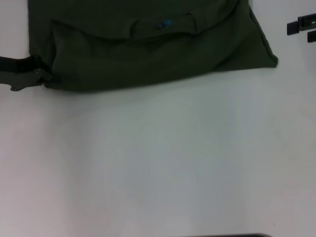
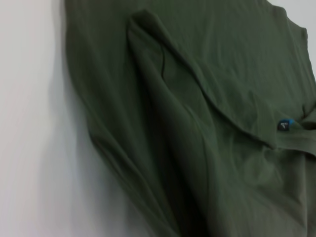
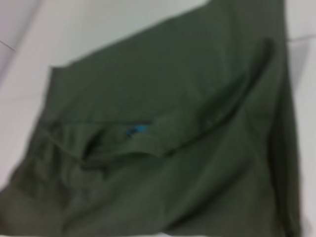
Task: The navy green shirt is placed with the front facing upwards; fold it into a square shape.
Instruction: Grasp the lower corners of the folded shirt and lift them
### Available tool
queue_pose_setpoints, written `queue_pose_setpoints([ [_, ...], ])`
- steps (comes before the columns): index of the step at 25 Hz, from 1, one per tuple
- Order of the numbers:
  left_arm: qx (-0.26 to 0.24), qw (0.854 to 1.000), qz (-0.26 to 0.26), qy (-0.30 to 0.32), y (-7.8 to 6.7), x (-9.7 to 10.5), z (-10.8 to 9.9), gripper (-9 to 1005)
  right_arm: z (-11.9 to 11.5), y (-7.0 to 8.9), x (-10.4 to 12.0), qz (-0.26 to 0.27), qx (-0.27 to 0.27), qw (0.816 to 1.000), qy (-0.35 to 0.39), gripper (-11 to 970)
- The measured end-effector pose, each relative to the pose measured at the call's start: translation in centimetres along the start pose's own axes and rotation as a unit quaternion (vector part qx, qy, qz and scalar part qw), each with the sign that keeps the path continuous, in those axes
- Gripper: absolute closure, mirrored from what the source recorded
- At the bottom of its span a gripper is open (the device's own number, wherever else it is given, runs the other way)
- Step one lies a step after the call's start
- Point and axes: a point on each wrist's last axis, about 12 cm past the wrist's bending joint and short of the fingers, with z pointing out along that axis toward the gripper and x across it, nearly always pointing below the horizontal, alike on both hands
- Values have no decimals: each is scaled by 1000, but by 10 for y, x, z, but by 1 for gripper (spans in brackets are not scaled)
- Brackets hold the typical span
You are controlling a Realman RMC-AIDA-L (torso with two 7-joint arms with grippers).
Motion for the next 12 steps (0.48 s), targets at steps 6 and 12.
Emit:
queue_pose_setpoints([
  [6,3,1000,1,14,-1,-1,-6,993,11,-1,1,8,20,1000,21,36],
  [12,3,1000,1,12,-2,0,-3,993,28,-11,4,23,45,999,15,37],
])
